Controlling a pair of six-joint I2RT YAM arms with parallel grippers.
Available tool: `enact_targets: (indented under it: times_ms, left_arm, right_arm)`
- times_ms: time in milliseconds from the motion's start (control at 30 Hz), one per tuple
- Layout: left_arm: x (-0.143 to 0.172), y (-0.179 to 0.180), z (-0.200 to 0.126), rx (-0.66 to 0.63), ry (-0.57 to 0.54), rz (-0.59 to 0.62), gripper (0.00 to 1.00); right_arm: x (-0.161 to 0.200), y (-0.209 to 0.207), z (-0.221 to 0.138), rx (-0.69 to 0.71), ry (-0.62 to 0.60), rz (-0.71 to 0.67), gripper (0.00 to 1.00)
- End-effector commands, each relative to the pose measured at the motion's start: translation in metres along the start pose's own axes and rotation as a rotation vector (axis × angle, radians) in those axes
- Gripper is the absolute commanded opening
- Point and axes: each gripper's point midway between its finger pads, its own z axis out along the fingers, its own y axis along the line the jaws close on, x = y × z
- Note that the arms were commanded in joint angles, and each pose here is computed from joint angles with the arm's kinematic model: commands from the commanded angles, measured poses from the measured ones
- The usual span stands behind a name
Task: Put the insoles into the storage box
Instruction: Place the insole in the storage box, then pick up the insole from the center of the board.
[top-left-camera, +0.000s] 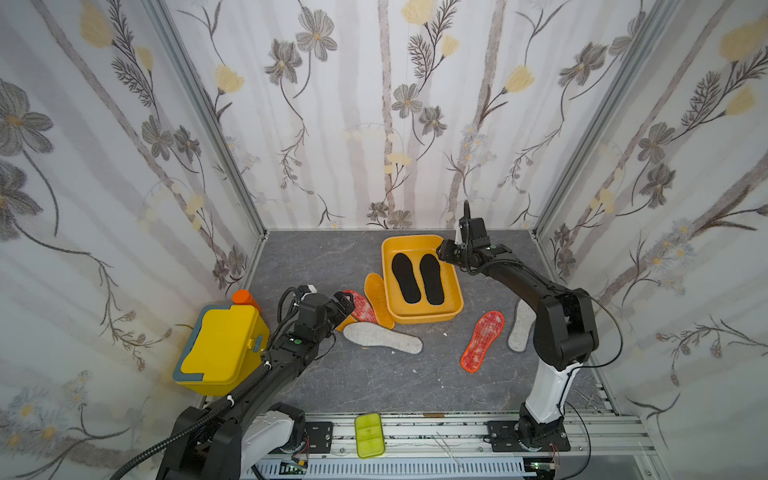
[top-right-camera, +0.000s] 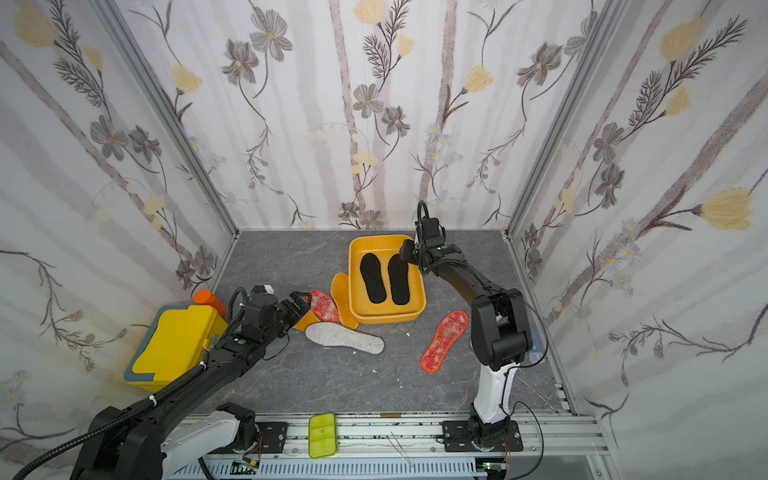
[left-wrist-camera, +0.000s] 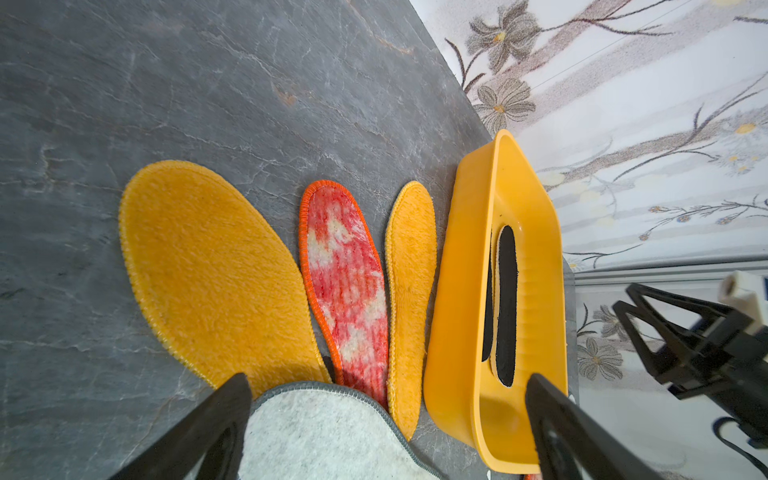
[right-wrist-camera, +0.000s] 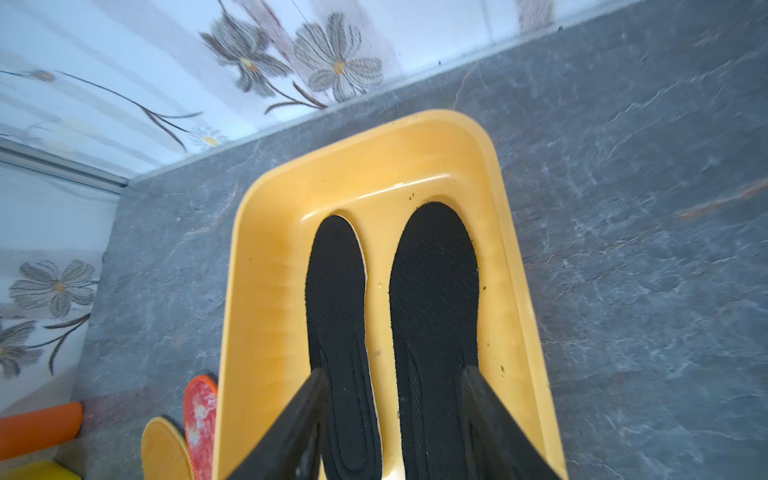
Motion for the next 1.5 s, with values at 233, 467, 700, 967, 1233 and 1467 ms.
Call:
enact_targets:
  times_ms: [233,467,700,967,1233,1467]
  left_arm:
    - [0.017,0.009,0.009,0.006,0.043,-0.035,1.00]
    - [0.023,0.017,0.011,-0.010,0.058,-0.044,1.00]
    - [0.031,0.023,0.013,-0.017,0.084,-0.069,1.00]
    - [0.039,0.024,0.012,0.007,0.107,-0.108,1.00]
    - [0.044,0.022,0.011,0.030,0.126,-0.139,1.00]
    - [0.049,0.024,0.010,0.022,0.135,-0.147,1.00]
  right_arm:
    - [0.025,0.018,-0.063,-0.177,0.021,-0.274,0.62]
    - [0.053,0.053,-0.092,-0.367,-0.008,-0.343,0.65]
    - [0.107,0.092,-0.099,-0.491,0.034,-0.508,0.65]
    - [0.192,0.125,-0.091,-0.562,0.151,-0.699,0.65]
    - [0.258,0.130,-0.068,-0.534,0.259,-0.862,0.63]
    - [0.302,0.120,-0.047,-0.485,0.348,-0.943,0.62]
